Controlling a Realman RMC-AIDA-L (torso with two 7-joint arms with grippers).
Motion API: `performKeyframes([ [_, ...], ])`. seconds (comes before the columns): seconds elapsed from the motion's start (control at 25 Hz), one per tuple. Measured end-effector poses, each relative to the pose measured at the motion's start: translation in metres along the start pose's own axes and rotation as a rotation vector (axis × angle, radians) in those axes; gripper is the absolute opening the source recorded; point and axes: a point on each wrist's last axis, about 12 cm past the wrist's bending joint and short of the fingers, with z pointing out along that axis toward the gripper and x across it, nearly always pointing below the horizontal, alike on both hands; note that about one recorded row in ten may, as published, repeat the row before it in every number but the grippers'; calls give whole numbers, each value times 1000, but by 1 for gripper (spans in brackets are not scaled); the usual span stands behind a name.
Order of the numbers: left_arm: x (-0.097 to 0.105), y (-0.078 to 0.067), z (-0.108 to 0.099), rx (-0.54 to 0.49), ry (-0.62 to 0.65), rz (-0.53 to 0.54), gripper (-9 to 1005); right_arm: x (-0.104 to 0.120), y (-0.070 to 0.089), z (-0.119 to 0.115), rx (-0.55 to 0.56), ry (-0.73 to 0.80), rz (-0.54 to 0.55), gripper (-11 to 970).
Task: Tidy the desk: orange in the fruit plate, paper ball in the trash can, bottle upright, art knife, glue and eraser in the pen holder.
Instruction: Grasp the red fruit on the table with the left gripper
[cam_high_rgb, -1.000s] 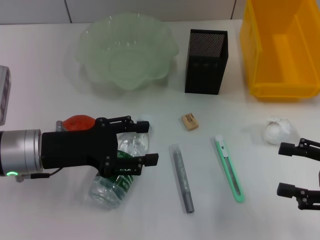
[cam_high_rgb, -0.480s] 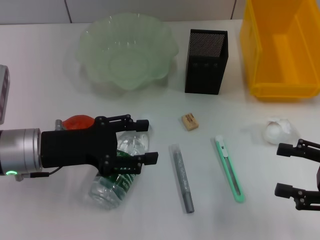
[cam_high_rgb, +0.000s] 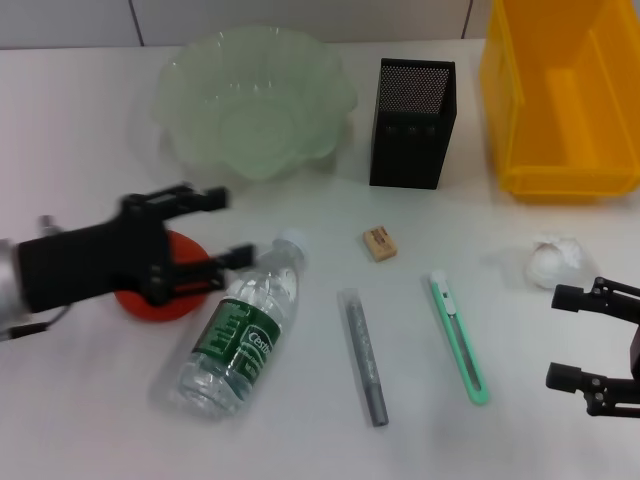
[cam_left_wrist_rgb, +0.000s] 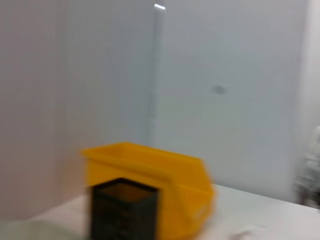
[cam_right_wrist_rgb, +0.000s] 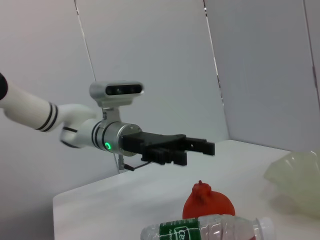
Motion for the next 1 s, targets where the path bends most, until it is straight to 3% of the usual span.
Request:
performKeyframes([
  [0.28, 19, -1, -29, -165, 12, -39, 749, 1, -1, 0, 13, 6, 3, 810],
  [0.48, 34, 2, -26, -232, 79, -58, 746, 2, -1, 2, 13, 8, 4, 807],
  [0.92, 48, 4, -21, -269, 167, -50, 738, 5, 1, 2, 20, 5, 12, 800],
  [1.0, 51, 6, -22, -292, 187, -50, 659, 5, 2, 2, 18, 5, 13, 799],
])
